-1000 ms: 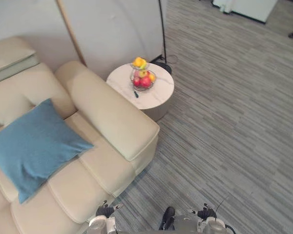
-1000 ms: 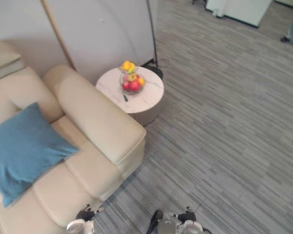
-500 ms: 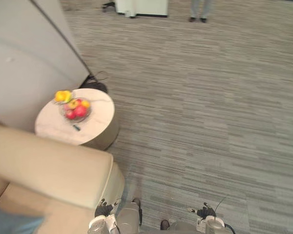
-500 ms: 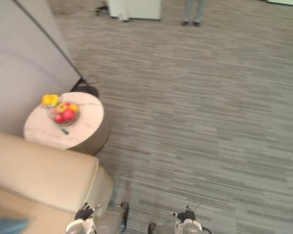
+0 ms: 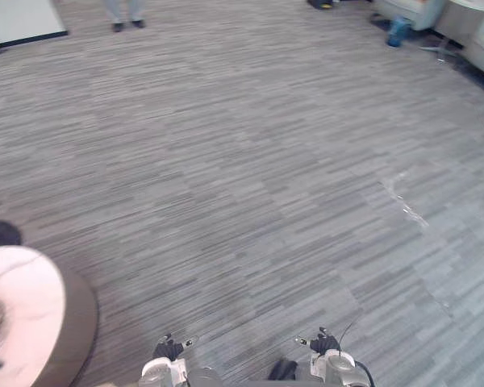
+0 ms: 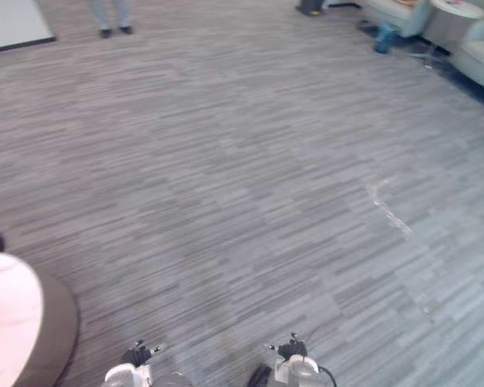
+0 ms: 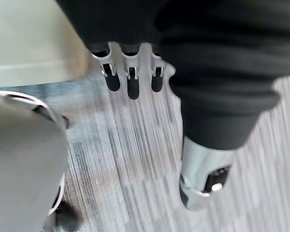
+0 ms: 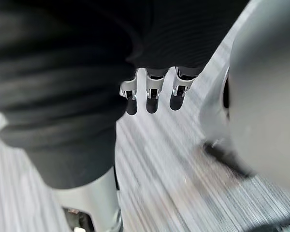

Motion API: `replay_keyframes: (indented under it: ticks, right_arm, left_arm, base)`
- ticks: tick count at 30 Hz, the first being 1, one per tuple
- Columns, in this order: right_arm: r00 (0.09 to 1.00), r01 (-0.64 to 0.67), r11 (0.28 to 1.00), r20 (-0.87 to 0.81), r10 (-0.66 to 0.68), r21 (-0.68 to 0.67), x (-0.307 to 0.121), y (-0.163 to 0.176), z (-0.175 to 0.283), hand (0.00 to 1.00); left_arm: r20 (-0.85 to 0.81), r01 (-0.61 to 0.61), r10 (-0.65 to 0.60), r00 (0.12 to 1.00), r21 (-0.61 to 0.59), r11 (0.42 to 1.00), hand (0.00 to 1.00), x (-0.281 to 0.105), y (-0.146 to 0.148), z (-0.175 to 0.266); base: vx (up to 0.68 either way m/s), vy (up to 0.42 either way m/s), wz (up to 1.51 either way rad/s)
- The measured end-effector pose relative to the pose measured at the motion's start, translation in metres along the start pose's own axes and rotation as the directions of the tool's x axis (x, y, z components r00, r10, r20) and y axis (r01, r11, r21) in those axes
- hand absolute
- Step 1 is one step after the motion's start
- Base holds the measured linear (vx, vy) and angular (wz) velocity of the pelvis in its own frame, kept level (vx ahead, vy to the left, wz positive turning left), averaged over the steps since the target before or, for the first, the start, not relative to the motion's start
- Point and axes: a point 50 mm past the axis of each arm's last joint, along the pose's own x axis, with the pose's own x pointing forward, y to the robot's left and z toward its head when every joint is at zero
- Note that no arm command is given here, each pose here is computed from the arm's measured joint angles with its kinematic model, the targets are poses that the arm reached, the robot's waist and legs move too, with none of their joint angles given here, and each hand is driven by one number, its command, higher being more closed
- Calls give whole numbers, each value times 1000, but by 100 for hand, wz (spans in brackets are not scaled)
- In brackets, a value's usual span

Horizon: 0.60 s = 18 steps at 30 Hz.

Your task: Pick up cushions and gather them together orderly.

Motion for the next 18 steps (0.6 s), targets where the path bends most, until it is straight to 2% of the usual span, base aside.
replay_keyframes:
  ticks: [3, 4, 9, 13, 18]
  right_arm:
    - [999, 43, 999, 7, -43, 12, 2, -15, 2, 0]
    - [998, 63, 997, 6, -63, 40, 2, -19, 3, 0]
    - [999, 54, 995, -5, -53, 81, 1, -10, 1, 0]
    - [999, 53, 994, -2, -53, 94, 0, -6, 2, 0]
    - [999, 24, 989, -36, -19, 143, -8, 9, -16, 0]
  left_arm:
    - [1, 30, -30, 1000, 2, 1000, 0, 0, -13, 1]
    - [-4, 41, -41, 999, -39, 998, 0, -1, -19, -1]
    - [74, 41, -38, 997, -48, 998, 0, -1, -20, 16]
    - [92, 51, -43, 995, -84, 995, 0, -3, -27, 18]
    - [82, 15, -8, 997, -79, 997, 0, -4, -14, 11]
  base:
    - [241, -251, -38]
    - [290, -195, -83]
    - [272, -64, -109]
    - [312, 113, -136]
    - [529, 179, -106]
